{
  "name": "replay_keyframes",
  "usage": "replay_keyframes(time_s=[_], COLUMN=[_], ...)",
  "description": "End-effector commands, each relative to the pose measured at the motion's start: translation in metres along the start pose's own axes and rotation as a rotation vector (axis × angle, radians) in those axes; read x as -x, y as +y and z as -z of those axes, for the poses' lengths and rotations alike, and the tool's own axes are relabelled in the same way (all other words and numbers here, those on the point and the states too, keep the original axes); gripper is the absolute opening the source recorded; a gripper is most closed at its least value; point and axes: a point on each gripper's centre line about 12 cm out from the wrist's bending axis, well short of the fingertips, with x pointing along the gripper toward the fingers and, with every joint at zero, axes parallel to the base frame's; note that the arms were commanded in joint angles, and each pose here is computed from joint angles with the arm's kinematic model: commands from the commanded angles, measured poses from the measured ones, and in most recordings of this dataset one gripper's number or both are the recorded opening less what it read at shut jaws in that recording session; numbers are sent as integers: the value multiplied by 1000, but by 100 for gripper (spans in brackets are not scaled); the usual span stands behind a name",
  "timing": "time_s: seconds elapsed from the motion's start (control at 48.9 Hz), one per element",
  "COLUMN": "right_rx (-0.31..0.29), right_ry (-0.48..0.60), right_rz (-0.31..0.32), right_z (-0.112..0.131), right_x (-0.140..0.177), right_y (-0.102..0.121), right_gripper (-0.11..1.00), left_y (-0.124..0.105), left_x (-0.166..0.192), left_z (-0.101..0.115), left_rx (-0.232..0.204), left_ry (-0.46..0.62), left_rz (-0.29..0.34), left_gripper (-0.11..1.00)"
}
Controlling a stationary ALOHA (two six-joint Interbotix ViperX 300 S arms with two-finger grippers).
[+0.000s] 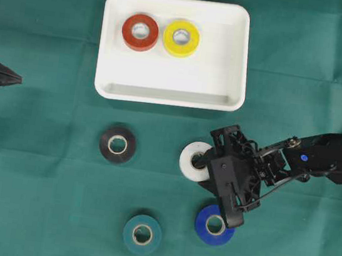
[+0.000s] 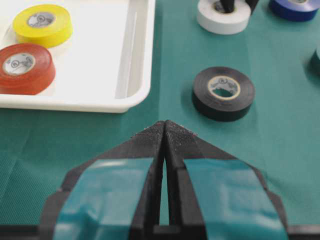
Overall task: Put the tape into the white case with the right arm.
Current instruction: 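Reach the right gripper onto the white tape roll and grasp it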
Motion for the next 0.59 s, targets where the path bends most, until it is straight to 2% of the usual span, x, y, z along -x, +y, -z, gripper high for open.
replay_keyframes(time_s=[0.0,0.307,0.573], right_rx=[8,18,20], right_ry=[-66,-110,-124], right_rz=[3,47,55], right_z=[-20,-41,-48], right_x=[14,44,49], right_y=[1,0,-1], right_gripper=[4,3,3], left_y=[0,0,0], left_x=[0,0,0], left_z=[-5,-5,-5], left_rx=[2,2,2], left_ry=[-12,-12,-14], left_rz=[-3,-3,-2], left_gripper=[1,1,1])
